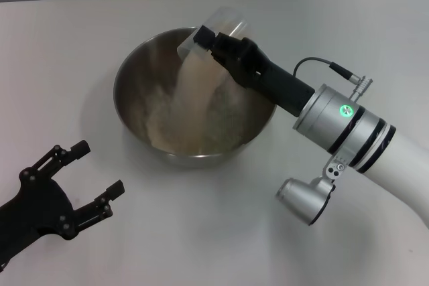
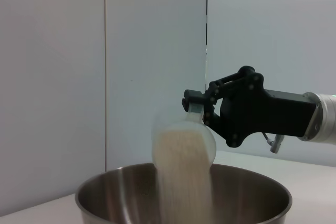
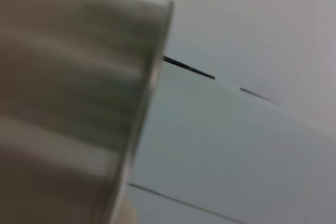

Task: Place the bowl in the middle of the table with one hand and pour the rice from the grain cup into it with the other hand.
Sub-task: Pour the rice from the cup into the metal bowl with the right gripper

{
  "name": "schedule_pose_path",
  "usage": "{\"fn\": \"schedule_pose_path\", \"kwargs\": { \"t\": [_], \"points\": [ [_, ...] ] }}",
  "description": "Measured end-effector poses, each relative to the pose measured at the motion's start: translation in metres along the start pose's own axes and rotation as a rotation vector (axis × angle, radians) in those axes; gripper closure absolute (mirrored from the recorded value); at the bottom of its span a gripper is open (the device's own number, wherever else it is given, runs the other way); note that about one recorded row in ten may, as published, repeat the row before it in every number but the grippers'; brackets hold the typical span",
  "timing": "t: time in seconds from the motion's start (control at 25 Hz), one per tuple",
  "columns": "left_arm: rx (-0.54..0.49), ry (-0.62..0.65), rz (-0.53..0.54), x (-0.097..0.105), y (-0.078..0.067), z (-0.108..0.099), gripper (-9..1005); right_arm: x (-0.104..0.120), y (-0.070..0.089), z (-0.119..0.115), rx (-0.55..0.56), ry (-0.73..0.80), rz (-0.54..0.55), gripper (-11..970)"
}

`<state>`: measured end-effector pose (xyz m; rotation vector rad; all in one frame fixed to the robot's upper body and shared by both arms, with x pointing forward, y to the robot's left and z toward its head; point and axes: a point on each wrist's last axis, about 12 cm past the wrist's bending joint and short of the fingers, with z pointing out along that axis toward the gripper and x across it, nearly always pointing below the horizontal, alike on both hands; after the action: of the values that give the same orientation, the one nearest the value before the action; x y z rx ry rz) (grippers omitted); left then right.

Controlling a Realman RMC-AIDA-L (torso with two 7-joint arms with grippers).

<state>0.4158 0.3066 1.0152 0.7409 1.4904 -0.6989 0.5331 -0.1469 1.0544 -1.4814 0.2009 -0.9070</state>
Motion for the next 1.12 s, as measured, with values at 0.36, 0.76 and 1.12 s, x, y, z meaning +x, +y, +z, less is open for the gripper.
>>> {"fn": "schedule_pose_path", "kwargs": {
  "t": [0.36, 0.76, 1.12],
  "points": [
    [0.001, 0.000, -0.002, 0.0000, -0.0001, 0.0001, 126, -0.0036, -0.0001, 0.0005, 0.006, -0.042, -0.196, 934],
    [0.006, 0.001, -0.002, 0.0003, -0.0009, 0.0004, 127, -0.0043, 0.0001, -0.0001, 0.007, -0.044, -0.266, 933],
    [0.007, 0.000, -0.002, 0.0002, -0.0010, 0.0004, 127, -0.0071, 0.0007, -0.0024, 0.005, -0.049, -0.263, 933]
  ]
}}
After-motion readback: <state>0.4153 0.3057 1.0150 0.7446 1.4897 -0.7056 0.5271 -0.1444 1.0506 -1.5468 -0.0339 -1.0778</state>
